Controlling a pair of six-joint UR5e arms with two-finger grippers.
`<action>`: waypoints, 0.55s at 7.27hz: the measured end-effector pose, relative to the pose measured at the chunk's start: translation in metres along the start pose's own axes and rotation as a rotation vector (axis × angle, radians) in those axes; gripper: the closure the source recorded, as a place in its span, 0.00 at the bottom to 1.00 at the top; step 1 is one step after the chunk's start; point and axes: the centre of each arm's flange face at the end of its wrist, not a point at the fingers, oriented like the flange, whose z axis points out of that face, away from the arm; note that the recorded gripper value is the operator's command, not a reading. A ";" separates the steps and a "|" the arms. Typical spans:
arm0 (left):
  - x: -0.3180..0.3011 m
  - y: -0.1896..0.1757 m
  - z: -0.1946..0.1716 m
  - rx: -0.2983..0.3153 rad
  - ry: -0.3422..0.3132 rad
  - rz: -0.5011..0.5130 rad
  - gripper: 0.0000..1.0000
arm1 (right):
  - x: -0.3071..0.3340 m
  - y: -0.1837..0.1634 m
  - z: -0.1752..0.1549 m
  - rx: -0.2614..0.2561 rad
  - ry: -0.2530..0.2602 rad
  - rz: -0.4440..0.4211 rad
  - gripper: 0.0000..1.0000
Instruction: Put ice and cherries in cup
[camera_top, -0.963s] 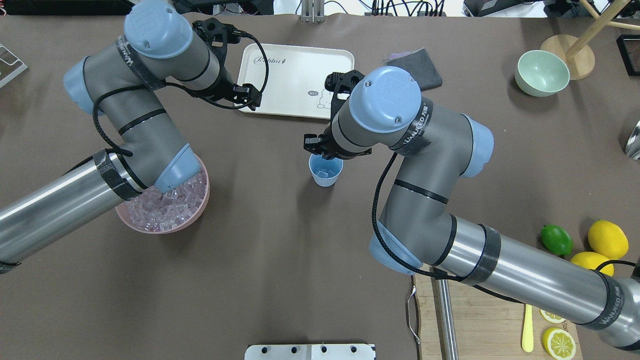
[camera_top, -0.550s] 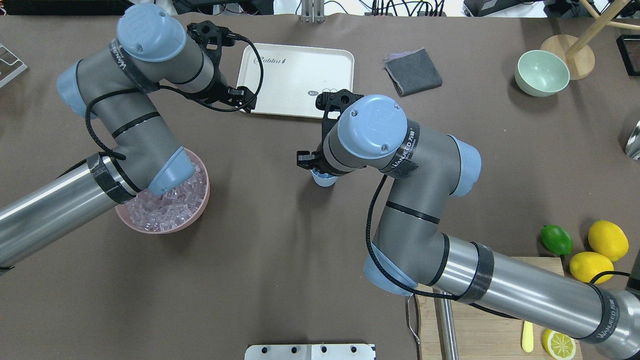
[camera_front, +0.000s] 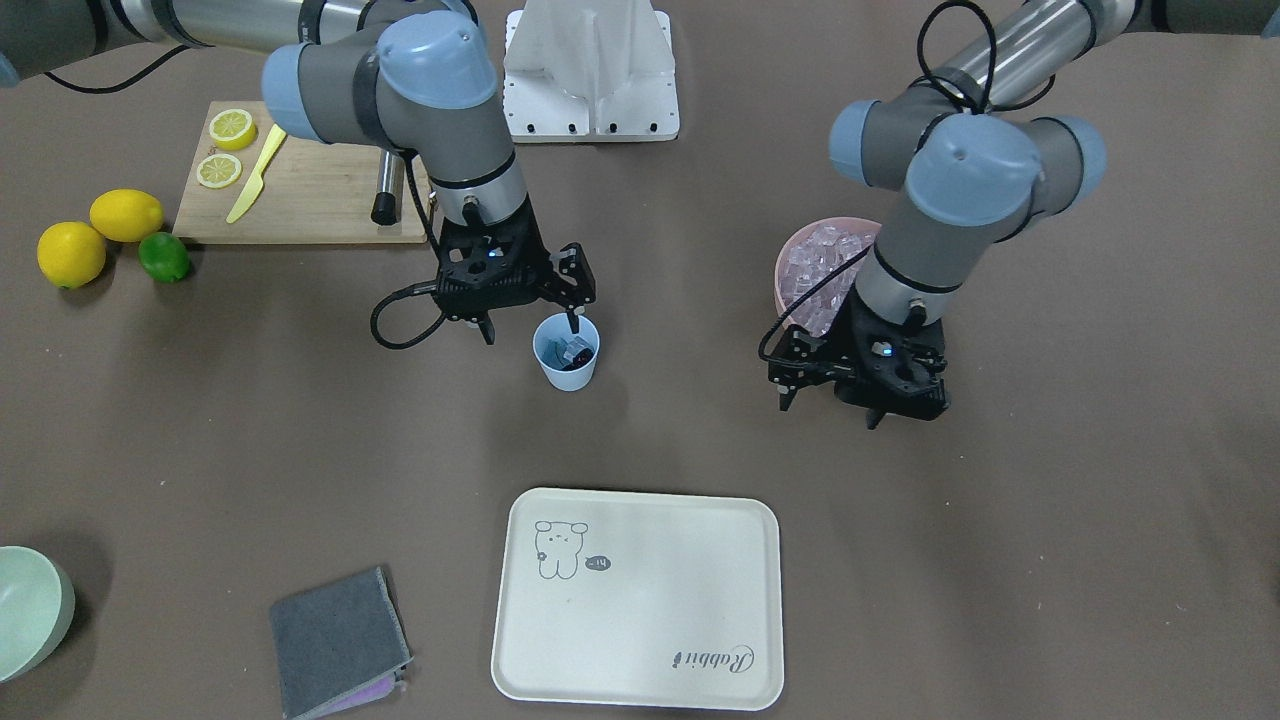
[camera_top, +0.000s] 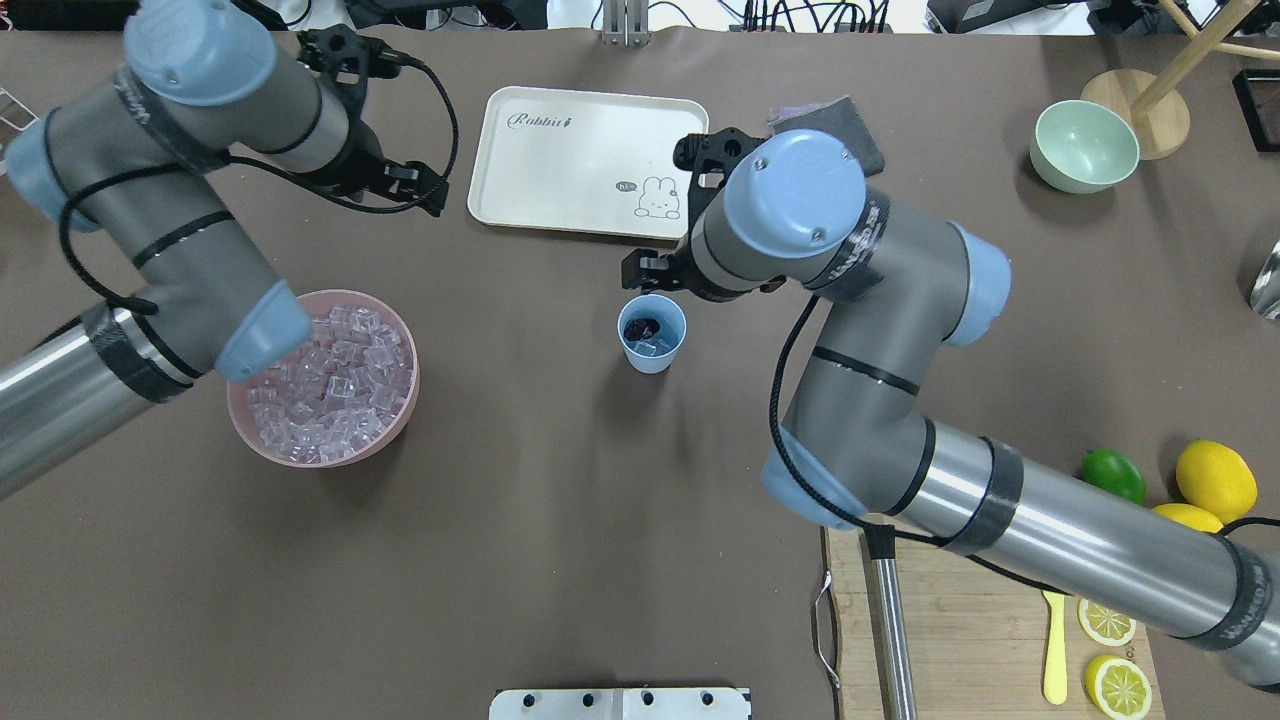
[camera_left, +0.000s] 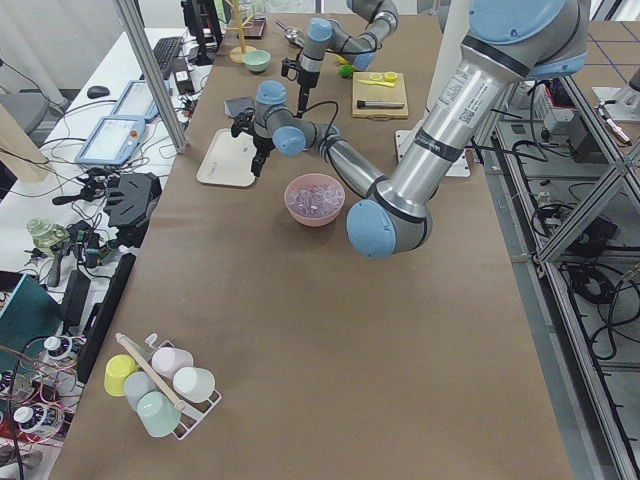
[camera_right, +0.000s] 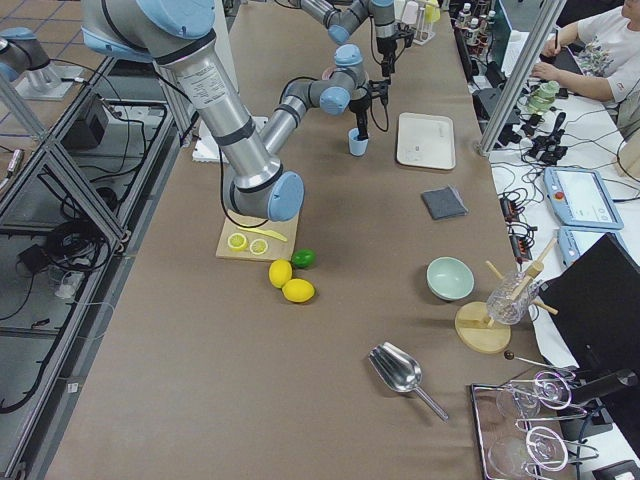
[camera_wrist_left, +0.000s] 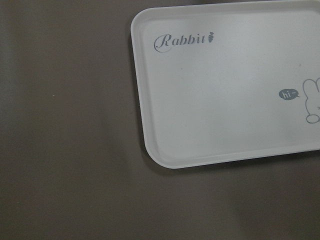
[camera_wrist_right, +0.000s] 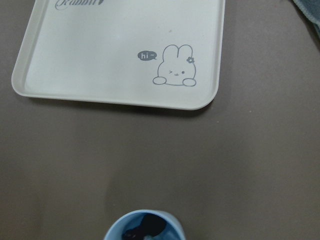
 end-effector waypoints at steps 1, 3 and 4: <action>-0.049 0.003 -0.014 -0.016 -0.006 0.003 0.03 | 0.043 -0.026 -0.011 -0.025 0.002 -0.019 0.01; -0.167 0.015 -0.050 -0.048 -0.026 0.024 0.03 | 0.155 -0.086 -0.052 -0.077 -0.009 -0.074 0.01; -0.225 0.027 -0.068 -0.060 -0.033 0.033 0.03 | 0.222 -0.104 -0.073 -0.098 -0.014 -0.106 0.01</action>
